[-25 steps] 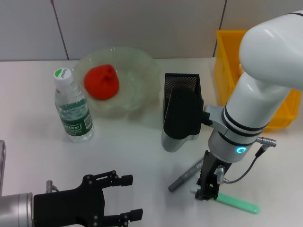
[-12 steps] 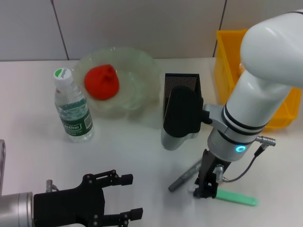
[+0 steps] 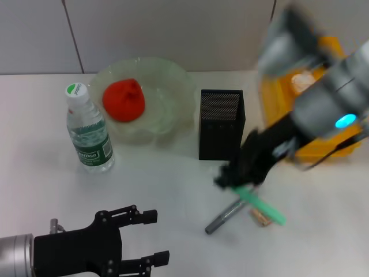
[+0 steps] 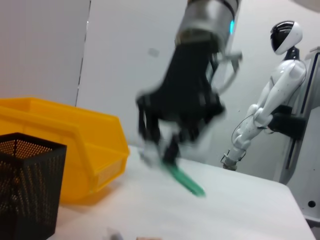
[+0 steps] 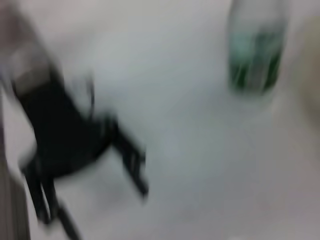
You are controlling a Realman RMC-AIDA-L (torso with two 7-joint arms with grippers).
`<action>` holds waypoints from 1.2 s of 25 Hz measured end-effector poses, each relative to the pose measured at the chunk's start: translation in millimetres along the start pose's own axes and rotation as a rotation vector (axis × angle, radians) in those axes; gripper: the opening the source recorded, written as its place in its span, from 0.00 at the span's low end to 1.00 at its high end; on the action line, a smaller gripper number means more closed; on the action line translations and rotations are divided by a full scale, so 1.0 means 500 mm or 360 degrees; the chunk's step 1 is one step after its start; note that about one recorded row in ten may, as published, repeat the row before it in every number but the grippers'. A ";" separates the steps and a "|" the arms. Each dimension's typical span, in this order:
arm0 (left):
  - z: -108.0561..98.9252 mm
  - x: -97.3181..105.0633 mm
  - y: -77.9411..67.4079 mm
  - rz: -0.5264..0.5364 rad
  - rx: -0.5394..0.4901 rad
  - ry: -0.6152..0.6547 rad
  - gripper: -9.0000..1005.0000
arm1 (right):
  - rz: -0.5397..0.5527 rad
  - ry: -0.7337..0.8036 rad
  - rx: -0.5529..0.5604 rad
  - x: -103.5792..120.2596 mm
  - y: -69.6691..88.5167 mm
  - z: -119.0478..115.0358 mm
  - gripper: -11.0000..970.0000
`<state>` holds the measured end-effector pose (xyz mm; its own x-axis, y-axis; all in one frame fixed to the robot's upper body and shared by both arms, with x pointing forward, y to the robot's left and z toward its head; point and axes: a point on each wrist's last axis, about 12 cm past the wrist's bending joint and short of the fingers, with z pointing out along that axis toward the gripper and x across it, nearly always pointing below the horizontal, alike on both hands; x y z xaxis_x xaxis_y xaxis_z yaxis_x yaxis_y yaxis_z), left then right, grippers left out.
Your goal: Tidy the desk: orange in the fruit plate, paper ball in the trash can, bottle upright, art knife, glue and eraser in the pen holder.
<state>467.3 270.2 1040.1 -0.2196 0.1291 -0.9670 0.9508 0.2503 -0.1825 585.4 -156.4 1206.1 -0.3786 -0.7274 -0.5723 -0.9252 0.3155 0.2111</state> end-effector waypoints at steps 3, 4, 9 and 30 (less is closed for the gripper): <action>-0.001 0.000 -0.001 -0.0007 0.0007 -0.0006 0.78 | 0.0054 -0.0321 0.0025 0.021 -0.020 -0.066 0.19; -0.001 0.000 -0.002 -0.0011 0.0008 -0.0006 0.78 | 0.0060 -0.0440 0.0035 0.030 -0.027 -0.085 0.19; 0.002 0.000 -0.003 -0.0014 0.0011 -0.0011 0.78 | 0.0073 -0.1015 0.0133 0.084 -0.065 -0.135 0.19; 0.013 -0.006 0.001 -0.0001 0.0027 -0.0017 0.77 | 0.0190 -0.1365 0.0475 0.099 -0.167 -0.002 0.19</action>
<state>469.7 263.7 1041.7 -0.2180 0.1186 -0.9687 0.9543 0.2340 -0.1861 643.8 -219.1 1161.0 -0.2110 -0.0153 -0.9774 -0.7907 0.5906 0.1614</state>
